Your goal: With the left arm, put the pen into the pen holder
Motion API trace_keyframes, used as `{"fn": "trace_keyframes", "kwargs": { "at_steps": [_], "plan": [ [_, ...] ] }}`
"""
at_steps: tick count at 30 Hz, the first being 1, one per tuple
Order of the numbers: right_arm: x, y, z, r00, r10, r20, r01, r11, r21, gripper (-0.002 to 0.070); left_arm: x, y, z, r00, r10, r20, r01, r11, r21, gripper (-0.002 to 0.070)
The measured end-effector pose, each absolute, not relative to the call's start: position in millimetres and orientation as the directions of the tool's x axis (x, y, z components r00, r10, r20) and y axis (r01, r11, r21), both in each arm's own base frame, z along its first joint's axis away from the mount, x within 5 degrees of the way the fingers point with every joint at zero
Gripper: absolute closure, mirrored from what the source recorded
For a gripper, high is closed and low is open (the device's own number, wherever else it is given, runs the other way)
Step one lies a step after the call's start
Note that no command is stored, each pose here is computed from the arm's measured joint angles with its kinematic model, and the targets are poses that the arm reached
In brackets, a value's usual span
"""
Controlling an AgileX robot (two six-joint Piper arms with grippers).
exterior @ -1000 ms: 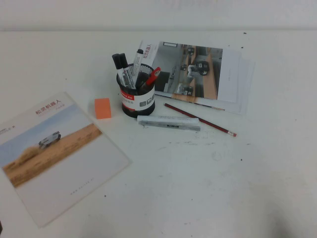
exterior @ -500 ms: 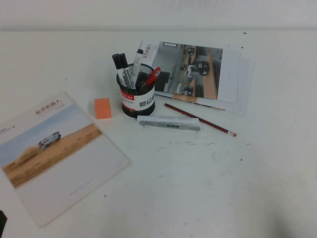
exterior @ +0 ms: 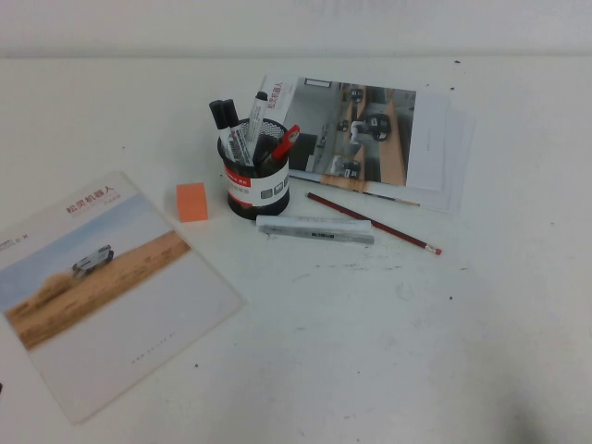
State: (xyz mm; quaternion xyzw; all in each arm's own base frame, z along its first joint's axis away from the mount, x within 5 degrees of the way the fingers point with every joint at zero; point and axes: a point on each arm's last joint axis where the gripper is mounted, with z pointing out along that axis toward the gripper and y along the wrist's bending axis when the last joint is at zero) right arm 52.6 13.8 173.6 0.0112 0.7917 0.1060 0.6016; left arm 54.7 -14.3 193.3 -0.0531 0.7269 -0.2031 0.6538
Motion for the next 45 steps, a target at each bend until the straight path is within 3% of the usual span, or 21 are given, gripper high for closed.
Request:
{"fn": "trace_keyframes", "kwargs": {
  "at_steps": [10,15,20,24,29,35,40,45],
  "plan": [
    [52.6,13.8,173.6,-0.276,0.145,-0.95,-0.11,0.977,0.181,0.0698,55.0,-13.6,197.1,-0.114,-0.37,-0.922,0.189,0.903,-0.386,0.0676],
    [52.6,13.8,173.6,-0.276,0.145,-0.95,-0.11,0.977,0.181,0.0698,62.4,-18.4,238.2,-0.216,-0.351,-0.911,0.185,0.902,-0.391,0.0676],
    [52.6,13.8,173.6,-0.276,0.145,-0.95,-0.11,0.977,0.181,0.0698,86.5,-30.5,279.8,-0.465,-0.132,-0.876,0.224,0.939,-0.261,0.0676],
    [52.6,13.8,173.6,-0.276,0.145,-0.95,-0.11,0.977,0.181,0.0698,116.0,-42.9,300.1,-0.582,0.127,-0.803,0.37,0.921,-0.122,0.0676],
    [52.6,13.8,173.6,-0.276,0.145,-0.95,-0.11,0.977,0.181,0.0698,165.7,-61.9,319.3,-0.553,0.382,-0.741,0.589,0.808,-0.023,0.0676],
    [52.6,13.8,173.6,-0.276,0.145,-0.95,-0.11,0.977,0.181,0.0698,234.7,-89.5,318.8,-0.484,0.572,-0.662,0.766,0.643,-0.004,0.0676],
    [52.6,13.8,173.6,-0.276,0.145,-0.95,-0.11,0.977,0.181,0.0698,277.5,-134.3,315.2,-0.378,0.694,-0.613,0.865,0.501,0.034,0.0676],
    [52.6,13.8,173.6,-0.276,0.145,-0.95,-0.11,0.977,0.181,0.0698,308.5,-191.1,293.1,-0.257,0.825,-0.504,0.945,0.324,0.05,0.0676]
  ]
}}
